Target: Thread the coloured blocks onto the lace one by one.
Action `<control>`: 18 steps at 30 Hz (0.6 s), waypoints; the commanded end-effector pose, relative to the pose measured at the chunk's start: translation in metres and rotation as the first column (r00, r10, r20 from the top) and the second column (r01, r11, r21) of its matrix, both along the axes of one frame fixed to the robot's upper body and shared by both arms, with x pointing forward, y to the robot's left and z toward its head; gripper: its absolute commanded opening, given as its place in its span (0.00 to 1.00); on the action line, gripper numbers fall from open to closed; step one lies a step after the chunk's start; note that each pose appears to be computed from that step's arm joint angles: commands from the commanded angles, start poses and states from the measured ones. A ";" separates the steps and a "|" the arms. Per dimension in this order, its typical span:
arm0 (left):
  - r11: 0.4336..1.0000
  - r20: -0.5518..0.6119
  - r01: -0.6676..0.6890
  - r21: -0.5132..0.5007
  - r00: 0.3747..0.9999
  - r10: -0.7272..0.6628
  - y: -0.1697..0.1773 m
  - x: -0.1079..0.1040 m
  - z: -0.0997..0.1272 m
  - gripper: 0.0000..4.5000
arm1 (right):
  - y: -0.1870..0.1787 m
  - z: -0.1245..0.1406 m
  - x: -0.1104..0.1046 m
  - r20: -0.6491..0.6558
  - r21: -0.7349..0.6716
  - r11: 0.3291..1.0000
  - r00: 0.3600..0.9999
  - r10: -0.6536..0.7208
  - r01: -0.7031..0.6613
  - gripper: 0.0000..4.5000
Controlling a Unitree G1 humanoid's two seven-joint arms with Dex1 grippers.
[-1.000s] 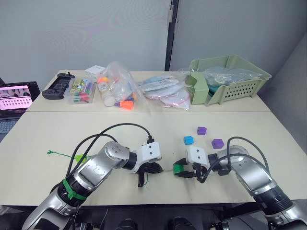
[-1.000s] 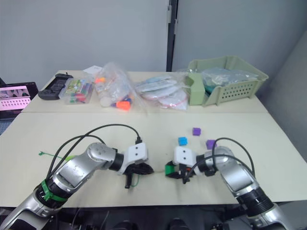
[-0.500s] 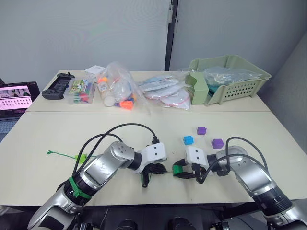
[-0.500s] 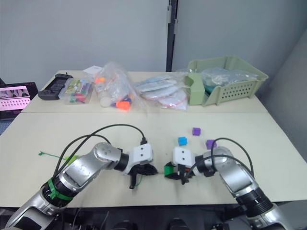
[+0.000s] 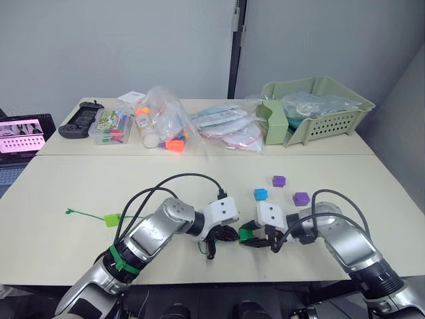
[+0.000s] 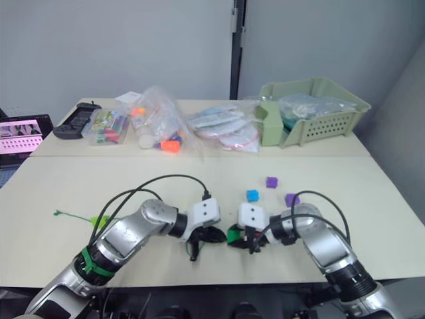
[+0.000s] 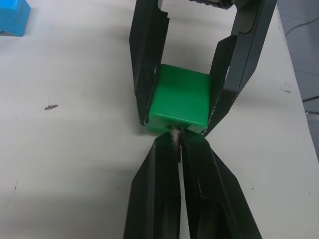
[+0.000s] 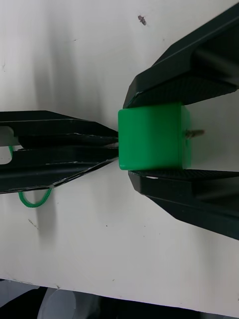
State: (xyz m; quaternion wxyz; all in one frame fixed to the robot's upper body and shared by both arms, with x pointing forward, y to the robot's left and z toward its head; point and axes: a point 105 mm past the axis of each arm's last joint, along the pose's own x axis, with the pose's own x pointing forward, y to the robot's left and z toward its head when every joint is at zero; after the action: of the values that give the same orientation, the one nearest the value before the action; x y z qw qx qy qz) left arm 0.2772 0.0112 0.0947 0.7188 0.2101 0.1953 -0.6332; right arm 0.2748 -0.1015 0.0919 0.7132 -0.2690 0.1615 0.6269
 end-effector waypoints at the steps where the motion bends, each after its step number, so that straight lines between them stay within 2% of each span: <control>1: 0.994 0.071 0.059 -0.088 0.996 -0.053 -0.022 -0.003 0.016 0.00 | 0.014 -0.006 -0.010 -0.030 0.023 0.999 0.999 0.036 -0.035 0.26; 4: 0.996 0.058 0.057 -0.067 0.997 -0.053 -0.020 -0.003 0.002 0.00 | 0.014 -0.005 -0.009 -0.029 0.029 0.999 0.999 0.016 -0.016 0.26; 7: 0.994 0.057 0.034 -0.108 0.998 -0.028 -0.018 0.000 0.006 0.00 | 0.012 -0.006 -0.009 -0.031 0.022 1.000 1.000 0.005 -0.004 0.26; 11: 0.991 0.107 0.024 -0.128 0.994 -0.011 -0.007 0.004 0.017 0.29 | 0.008 -0.009 -0.010 -0.037 0.012 1.000 0.999 -0.008 0.009 0.26; 15: 0.989 0.082 0.007 -0.149 0.997 0.005 0.016 0.001 0.029 0.57 | 0.004 -0.011 -0.011 -0.046 0.011 1.000 0.999 -0.029 0.029 0.26; 18: 0.992 0.063 0.000 -0.123 0.998 0.008 0.030 -0.003 0.025 0.57 | 0.001 -0.013 -0.011 -0.049 0.007 0.999 0.998 -0.042 0.042 0.26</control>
State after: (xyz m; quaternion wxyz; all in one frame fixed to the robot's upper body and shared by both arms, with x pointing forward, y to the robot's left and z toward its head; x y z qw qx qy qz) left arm 0.2800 0.0361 0.1173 0.7419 0.1902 0.1342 -0.6288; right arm 0.2716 -0.1024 0.0892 0.7322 -0.2583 0.1642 0.6085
